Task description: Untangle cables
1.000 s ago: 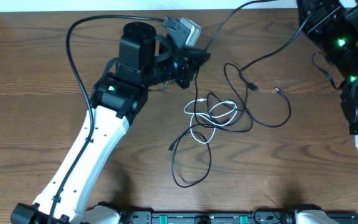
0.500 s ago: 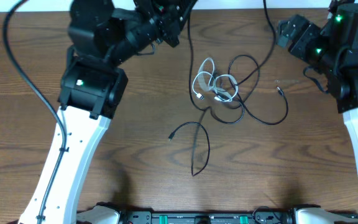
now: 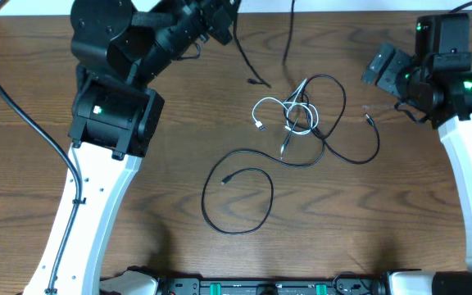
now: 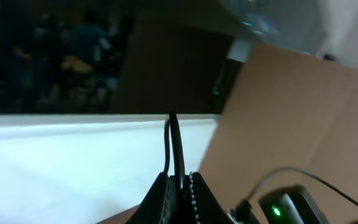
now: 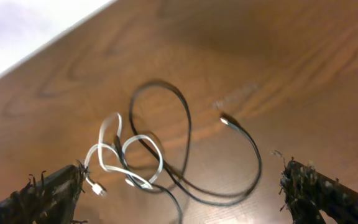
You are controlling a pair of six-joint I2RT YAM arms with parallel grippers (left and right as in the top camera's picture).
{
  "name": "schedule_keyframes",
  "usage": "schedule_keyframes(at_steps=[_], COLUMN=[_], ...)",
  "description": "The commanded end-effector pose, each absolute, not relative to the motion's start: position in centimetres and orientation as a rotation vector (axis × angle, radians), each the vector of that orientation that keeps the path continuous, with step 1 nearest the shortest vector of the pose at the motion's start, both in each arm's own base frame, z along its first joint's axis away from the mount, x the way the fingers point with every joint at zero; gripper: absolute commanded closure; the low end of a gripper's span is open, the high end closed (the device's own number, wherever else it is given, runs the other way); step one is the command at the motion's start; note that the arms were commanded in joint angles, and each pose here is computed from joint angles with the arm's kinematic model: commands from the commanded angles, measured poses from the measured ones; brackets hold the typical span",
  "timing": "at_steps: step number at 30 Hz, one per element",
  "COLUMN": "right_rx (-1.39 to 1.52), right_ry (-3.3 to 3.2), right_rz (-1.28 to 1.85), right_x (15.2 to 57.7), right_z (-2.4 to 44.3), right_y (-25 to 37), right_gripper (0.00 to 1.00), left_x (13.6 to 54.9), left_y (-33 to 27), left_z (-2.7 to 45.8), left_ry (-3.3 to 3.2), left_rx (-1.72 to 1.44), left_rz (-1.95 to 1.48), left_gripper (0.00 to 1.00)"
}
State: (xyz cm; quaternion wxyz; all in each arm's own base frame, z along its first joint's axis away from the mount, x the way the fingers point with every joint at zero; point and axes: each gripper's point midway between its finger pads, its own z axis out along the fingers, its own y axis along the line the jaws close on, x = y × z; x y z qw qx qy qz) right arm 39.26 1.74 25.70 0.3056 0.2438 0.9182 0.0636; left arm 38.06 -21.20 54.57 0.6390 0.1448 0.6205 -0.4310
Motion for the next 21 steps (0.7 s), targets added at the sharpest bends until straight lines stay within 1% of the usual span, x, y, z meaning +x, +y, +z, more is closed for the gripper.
schedule_keyframes(at_steps=[1, 5, 9, 11, 21], right_rx=[0.626, 0.62, 0.609, 0.602, 0.573], right_ry=[2.483, 2.516, 2.536, 2.543, 2.55], right_rz=[0.187, 0.219, 0.267, 0.296, 0.312], right_x=[39.2, 38.9, 38.7, 38.6, 38.5], right_z=[24.7, 24.2, 24.1, 24.1, 24.1], right_y=[2.3, 2.9, 3.6, 4.0, 4.9], right_gripper=[0.01, 0.01, 0.01, 0.01, 0.01], left_x=[39.7, 41.1, 43.0, 43.7, 46.4], left_y=[-18.8, -17.3, -14.8, -14.1, -11.0], left_z=[55.4, 54.9, 54.7, 55.0, 58.3], left_ry=[1.41, 1.423, 1.404, 1.373, 1.114], left_rx=[0.157, 0.052, -0.131, -0.156, -0.295], left_rz=[-0.899, -0.823, -0.761, -0.748, -0.919], left_gripper=[0.92, 0.93, 0.92, 0.92, 0.93])
